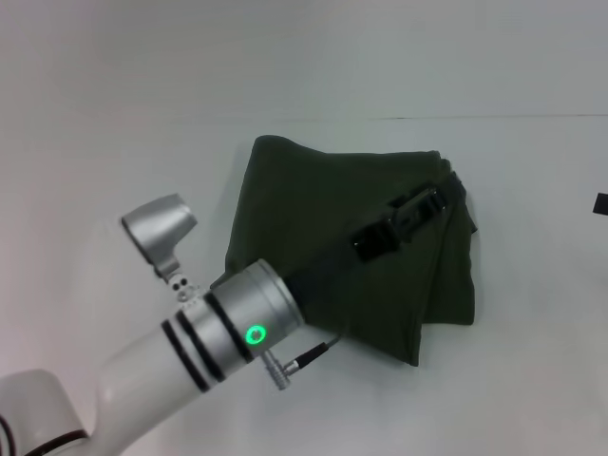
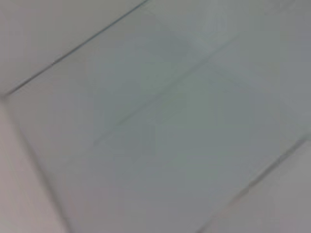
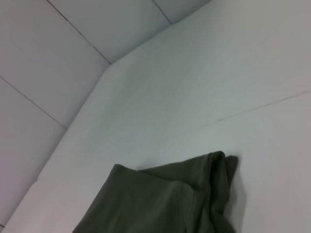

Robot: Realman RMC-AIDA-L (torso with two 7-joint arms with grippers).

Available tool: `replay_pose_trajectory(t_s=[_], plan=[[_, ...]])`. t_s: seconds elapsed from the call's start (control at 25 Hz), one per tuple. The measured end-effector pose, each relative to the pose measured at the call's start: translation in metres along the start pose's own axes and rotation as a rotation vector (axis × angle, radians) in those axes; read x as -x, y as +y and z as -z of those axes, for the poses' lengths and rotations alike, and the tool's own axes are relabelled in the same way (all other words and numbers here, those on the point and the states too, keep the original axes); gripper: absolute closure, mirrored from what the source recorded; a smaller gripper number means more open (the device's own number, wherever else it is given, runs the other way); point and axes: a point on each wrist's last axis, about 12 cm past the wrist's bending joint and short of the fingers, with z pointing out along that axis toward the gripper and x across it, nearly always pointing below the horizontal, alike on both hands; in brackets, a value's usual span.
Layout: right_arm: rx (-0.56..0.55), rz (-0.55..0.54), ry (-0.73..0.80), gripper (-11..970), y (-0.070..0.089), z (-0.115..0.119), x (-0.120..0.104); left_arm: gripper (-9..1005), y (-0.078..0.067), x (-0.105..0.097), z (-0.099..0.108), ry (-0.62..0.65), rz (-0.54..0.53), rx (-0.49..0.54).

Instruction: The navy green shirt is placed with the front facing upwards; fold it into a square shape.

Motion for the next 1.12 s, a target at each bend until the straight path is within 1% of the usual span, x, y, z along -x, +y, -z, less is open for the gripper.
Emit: replay_pose_trajectory(t_s=[0.08,0.16,0.24,0.4,0.52,0.6,0.72,0.88,1.04,1.12], plan=[[-0.003,-0.008,0.010,361,0.001,-0.003,0.002,633,-0.002,0.006,0.009,-0.015,-0.044,-0.054],[-0.010,-0.023,0.025,355,0.003,-0.009,0.005,589,-0.001,0.014,0.018,-0.034,-0.085,-0.079],[-0.009,-0.035,0.042,349,0.006,-0.017,0.009,545,0.003,0.026,0.033,-0.050,-0.157,-0.096],[0.021,-0.051,0.083,351,0.020,-0.042,0.016,457,0.007,0.040,0.055,-0.061,-0.251,-0.098],[0.036,-0.055,0.122,352,0.031,-0.067,0.017,345,0.012,0.052,0.074,-0.043,-0.348,-0.069],[0.028,-0.053,0.147,352,0.038,-0.083,0.016,270,0.016,0.059,0.087,-0.028,-0.407,-0.033],[0.013,-0.058,0.175,354,0.046,-0.105,0.012,269,0.020,0.067,0.106,0.008,-0.488,0.019],[0.003,-0.068,0.208,355,0.055,-0.129,0.003,269,0.023,0.073,0.127,0.054,-0.564,0.084],[-0.021,-0.074,0.233,357,0.061,-0.145,-0.008,270,0.025,0.076,0.142,0.079,-0.600,0.129],[-0.025,-0.081,0.235,358,0.062,-0.148,-0.011,270,0.025,0.075,0.146,0.107,-0.615,0.137]])
